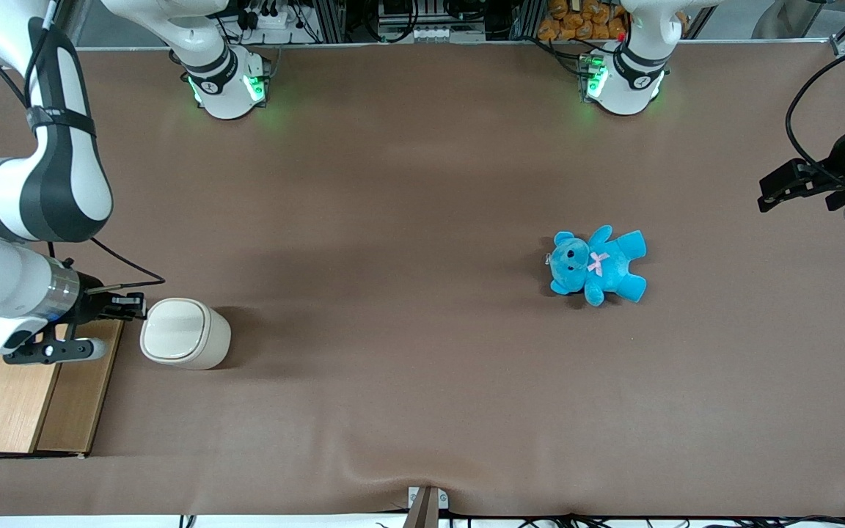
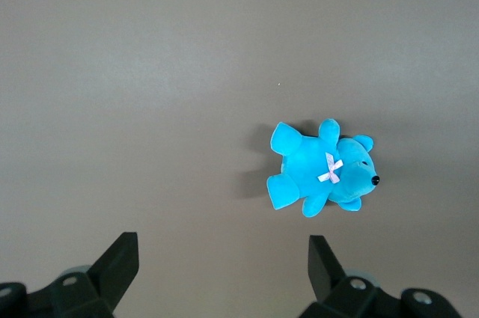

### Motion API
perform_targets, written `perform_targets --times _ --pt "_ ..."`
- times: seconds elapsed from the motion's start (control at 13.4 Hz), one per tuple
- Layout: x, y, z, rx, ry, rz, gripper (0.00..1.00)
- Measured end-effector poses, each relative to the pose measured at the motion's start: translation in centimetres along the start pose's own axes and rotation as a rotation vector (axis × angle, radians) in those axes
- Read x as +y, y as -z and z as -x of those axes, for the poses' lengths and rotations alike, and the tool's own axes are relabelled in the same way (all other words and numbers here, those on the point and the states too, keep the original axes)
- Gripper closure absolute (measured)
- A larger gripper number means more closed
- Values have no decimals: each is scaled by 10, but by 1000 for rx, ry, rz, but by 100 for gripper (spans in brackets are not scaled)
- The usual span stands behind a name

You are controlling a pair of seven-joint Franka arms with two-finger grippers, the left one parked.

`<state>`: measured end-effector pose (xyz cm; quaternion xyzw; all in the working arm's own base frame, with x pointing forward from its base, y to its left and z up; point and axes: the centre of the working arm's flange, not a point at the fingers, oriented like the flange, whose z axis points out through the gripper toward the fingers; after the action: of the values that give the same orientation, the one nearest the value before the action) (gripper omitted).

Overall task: Open trash can with right arm
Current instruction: 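Lower the right gripper to the lid edge of the white trash can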

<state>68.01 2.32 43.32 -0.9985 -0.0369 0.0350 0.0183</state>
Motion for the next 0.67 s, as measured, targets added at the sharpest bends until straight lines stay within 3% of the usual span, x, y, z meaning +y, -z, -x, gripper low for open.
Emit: perform_targets --times 0.07,0.22,0.67 --pt "2 -3 -1 -5 -3 1 94" --pt "6 -11 -2 -19 -9 3 99" --pt "29 -46 -6 -76 -44 2 99"
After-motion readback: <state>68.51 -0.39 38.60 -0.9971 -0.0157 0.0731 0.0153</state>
